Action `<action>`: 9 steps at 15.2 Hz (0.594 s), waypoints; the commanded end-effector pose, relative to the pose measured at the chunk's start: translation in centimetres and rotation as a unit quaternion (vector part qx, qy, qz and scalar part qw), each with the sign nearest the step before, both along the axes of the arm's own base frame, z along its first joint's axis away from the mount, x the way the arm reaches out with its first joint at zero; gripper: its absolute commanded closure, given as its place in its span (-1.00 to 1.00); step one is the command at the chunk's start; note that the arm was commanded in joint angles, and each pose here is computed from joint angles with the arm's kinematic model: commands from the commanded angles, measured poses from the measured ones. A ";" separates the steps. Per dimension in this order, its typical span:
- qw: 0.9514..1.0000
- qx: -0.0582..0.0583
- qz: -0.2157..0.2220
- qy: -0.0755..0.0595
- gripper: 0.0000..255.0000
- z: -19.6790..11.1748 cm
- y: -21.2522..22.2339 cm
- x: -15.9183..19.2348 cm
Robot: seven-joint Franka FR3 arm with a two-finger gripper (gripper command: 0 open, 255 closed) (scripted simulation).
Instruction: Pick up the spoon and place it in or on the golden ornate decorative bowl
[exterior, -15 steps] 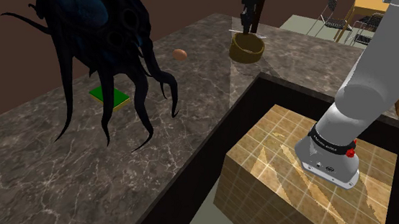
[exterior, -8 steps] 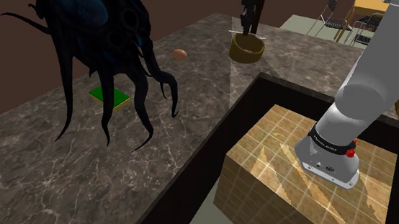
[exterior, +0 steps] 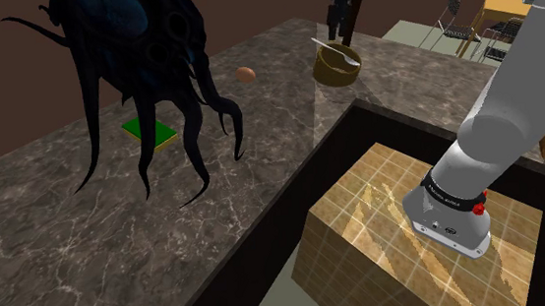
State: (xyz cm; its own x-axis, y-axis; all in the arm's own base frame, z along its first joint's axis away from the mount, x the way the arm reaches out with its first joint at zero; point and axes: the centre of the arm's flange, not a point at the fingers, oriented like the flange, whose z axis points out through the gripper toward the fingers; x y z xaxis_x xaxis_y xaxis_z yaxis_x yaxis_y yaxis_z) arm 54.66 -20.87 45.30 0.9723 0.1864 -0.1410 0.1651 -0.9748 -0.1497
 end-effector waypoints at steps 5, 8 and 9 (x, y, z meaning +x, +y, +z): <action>1.000 0.000 0.000 0.000 -1.00 3.1 -0.4 0.5; 1.000 0.000 0.000 0.000 -1.00 3.1 -0.4 0.5; 1.000 0.000 0.000 0.000 -1.00 3.1 -0.4 0.5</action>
